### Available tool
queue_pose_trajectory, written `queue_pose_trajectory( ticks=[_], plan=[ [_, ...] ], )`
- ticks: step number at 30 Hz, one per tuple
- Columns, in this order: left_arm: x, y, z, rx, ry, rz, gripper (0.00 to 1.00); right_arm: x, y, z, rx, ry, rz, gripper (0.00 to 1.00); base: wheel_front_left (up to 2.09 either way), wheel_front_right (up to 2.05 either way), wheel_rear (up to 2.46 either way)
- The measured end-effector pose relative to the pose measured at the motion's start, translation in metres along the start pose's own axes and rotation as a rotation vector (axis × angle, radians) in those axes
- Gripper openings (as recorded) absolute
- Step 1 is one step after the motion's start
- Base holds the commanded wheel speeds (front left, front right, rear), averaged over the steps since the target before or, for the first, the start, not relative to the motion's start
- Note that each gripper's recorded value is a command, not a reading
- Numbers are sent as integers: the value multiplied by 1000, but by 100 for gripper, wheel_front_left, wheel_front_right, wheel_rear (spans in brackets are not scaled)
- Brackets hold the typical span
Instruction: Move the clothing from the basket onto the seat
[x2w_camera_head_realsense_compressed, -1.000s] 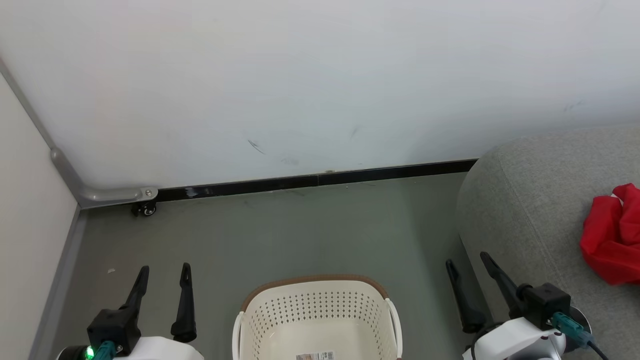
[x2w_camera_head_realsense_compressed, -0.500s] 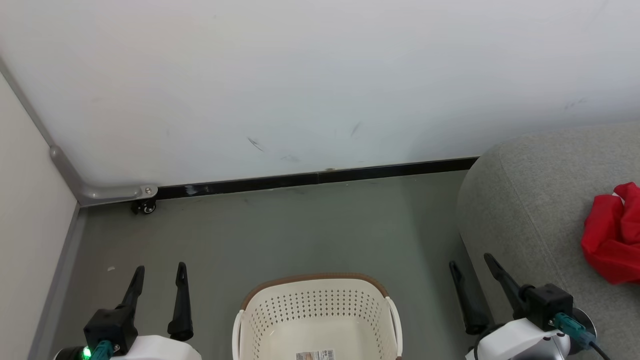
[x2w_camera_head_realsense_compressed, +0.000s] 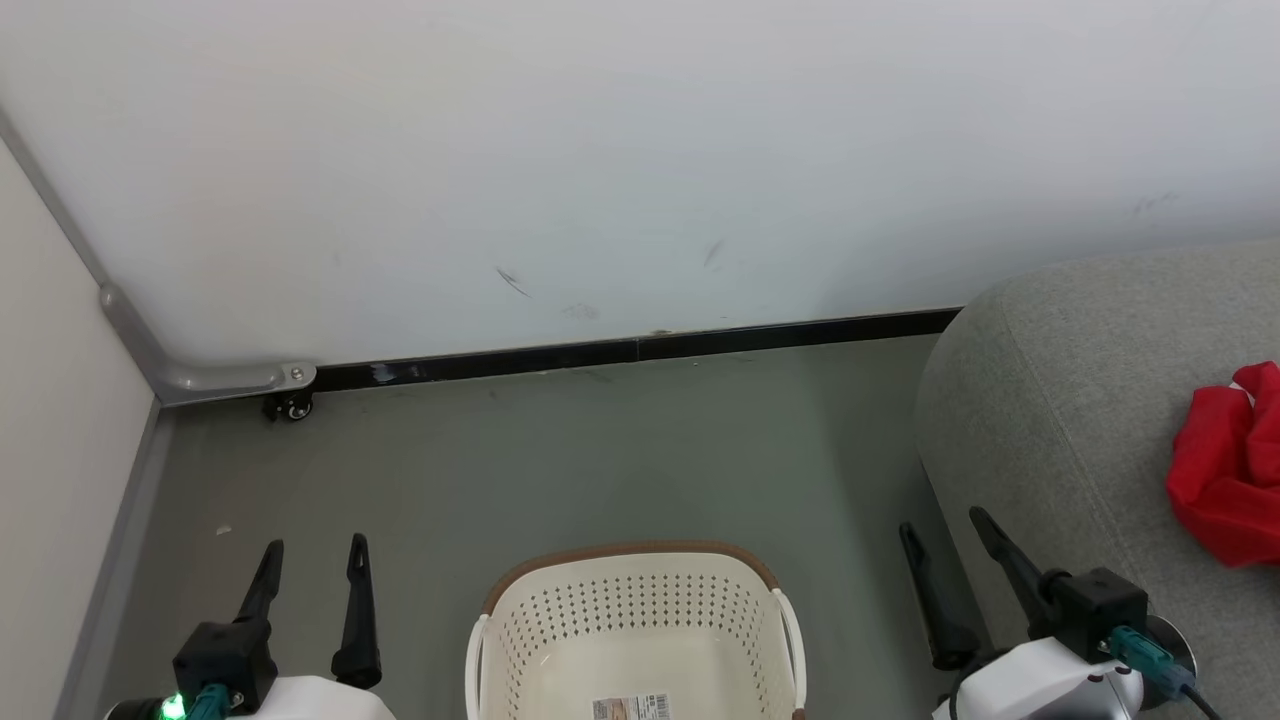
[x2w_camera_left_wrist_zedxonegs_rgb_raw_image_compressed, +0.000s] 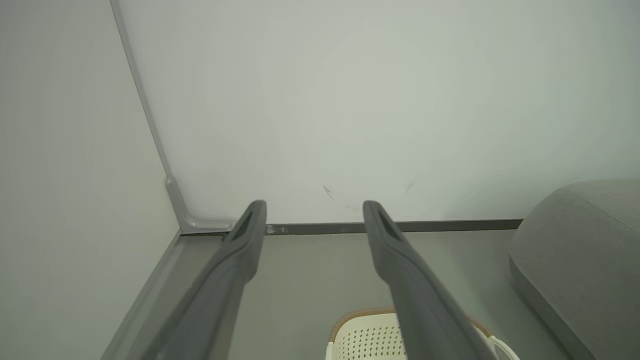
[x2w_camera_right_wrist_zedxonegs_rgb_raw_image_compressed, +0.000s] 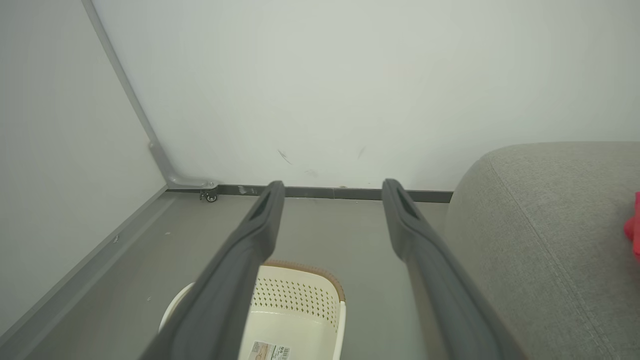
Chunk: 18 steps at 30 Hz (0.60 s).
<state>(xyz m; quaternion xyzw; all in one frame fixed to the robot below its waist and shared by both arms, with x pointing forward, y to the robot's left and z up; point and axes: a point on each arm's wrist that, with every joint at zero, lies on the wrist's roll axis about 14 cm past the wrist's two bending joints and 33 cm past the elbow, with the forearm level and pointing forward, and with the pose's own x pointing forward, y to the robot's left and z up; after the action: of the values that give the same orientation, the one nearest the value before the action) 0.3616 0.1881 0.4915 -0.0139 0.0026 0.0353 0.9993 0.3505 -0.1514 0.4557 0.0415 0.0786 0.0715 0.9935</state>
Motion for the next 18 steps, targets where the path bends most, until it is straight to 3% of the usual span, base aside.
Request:
queue_pose_trajectory(
  ticks=[17,18],
  plan=[
    [-3,1,-9,6,25,11,100,-3,4,1,10,-1,8,100,0,0,0],
    [-4,1,-11,5,33,11,0,-4,4,-2,11,8,7,0,0,0,0]
  ],
)
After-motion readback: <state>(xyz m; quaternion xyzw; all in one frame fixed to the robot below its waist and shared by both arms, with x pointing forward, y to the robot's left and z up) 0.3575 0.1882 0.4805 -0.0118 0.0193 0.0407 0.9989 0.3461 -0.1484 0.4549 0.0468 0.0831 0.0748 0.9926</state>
